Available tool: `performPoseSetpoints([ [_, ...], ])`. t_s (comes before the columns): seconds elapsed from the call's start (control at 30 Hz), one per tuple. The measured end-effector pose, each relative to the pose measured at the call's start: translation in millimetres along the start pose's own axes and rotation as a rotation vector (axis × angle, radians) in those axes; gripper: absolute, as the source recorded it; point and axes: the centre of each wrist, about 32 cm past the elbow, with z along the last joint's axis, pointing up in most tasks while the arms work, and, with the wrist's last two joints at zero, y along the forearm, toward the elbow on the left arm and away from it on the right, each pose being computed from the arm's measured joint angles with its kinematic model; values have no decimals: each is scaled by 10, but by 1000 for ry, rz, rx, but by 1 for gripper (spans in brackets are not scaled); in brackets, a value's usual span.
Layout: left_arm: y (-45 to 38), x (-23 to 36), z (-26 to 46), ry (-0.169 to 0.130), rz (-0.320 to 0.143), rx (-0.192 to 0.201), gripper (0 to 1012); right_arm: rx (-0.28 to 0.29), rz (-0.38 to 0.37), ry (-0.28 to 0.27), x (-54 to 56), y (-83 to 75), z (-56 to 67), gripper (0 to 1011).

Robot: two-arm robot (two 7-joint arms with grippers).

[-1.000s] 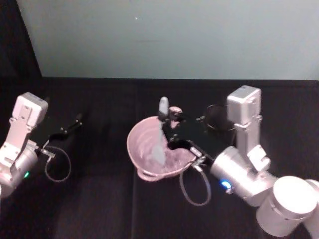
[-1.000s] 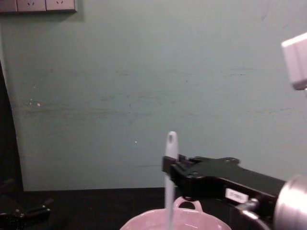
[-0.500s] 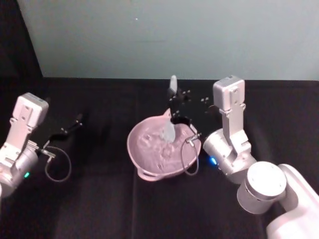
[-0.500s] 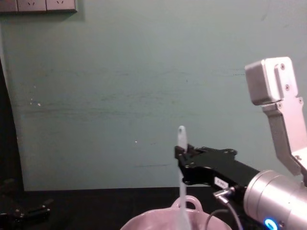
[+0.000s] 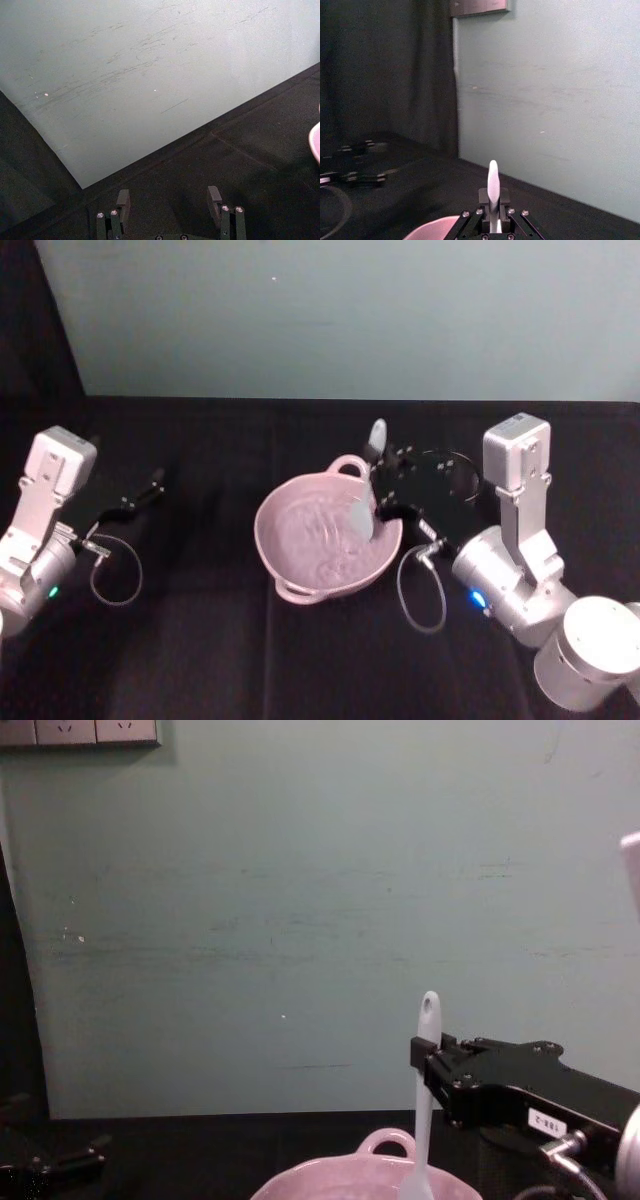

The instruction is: Use the one hand to pick up the spoon and stir the clear water in the bowl.

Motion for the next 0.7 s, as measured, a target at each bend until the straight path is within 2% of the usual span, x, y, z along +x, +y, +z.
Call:
performPoseSetpoints([
  [0.2,0,0,0,0,0,0,1011,-12,91,62,-134,-128,83,111],
  [0.33,0,0,0,0,0,0,1011,2,137,86,-235,-95,114,110],
  [0.43,0,0,0,0,0,0,1011,14,153,91,-283,-32,117,111],
  [0.5,0,0,0,0,0,0,1011,36,160,85,-336,90,95,110],
  [0.6,0,0,0,0,0,0,1011,47,146,73,-353,203,64,111],
  [0.7,0,0,0,0,0,0,1011,67,101,31,-328,387,-9,110],
])
